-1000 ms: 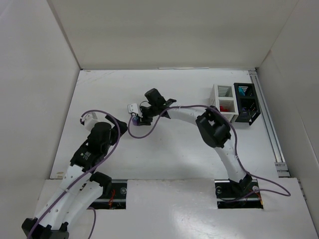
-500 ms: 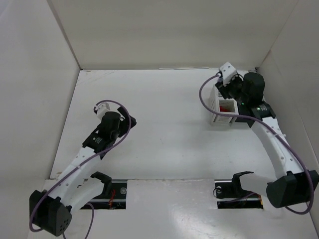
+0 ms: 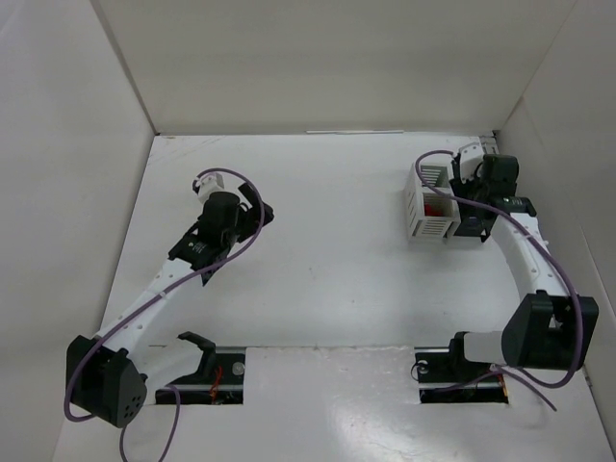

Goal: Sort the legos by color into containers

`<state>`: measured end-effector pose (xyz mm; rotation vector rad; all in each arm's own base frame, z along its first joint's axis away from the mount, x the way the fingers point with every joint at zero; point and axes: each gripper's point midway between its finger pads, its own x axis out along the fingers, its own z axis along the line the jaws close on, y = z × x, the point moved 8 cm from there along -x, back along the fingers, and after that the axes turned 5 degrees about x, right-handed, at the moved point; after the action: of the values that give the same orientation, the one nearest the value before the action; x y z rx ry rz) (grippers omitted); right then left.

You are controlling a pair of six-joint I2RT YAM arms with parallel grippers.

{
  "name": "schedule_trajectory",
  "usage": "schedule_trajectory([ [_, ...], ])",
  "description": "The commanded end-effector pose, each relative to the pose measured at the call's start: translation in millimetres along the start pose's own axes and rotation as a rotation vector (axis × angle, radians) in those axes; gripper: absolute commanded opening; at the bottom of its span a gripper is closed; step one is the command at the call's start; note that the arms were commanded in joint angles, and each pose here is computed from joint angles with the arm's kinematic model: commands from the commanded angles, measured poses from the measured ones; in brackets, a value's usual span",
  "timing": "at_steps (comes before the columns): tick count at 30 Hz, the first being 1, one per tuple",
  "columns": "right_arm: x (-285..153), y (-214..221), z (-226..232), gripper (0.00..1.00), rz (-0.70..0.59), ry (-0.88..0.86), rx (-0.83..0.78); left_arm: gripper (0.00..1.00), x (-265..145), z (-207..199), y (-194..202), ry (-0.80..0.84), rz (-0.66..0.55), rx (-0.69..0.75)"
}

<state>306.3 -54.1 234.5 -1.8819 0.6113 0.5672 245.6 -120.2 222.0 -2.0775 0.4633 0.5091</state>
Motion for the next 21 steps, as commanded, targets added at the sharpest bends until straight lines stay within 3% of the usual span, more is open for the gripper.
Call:
schedule_trajectory([
  [1,0.4,-16.5,-8.0,0.36,-0.070,0.057,0.033,0.99,-6.2,-12.0,-14.6,0.056,-0.057,0.003],
  [5,2.1,-21.1,-13.0,0.51,-0.101,0.105,0.040,0.99,-9.5,-13.2,-15.6,0.073,-0.058,0.010],
  [7,5.3,-19.7,-12.1,0.69,-0.091,0.101,0.039,0.99,-10.9,-10.3,-11.8,0.072,-0.044,0.013],
  [10,5.1,-19.3,-12.9,0.82,-0.088,0.109,0.040,0.99,-15.6,-9.2,-12.2,0.083,-0.055,0.009],
  [15,-10.4,-25.3,-14.7,0.87,-0.123,0.095,0.030,0.99,-25.8,-7.3,-13.7,0.096,-0.069,0.005],
  [18,-31.7,-31.1,-11.7,0.88,-0.223,0.048,0.002,0.99,-33.4,-3.2,-13.5,0.093,-0.080,0.003],
  [21,-60.8,-34.8,-3.6,0.96,-0.353,-0.002,-0.011,0.99,-44.5,2.9,-14.4,0.079,-0.102,-0.010],
])
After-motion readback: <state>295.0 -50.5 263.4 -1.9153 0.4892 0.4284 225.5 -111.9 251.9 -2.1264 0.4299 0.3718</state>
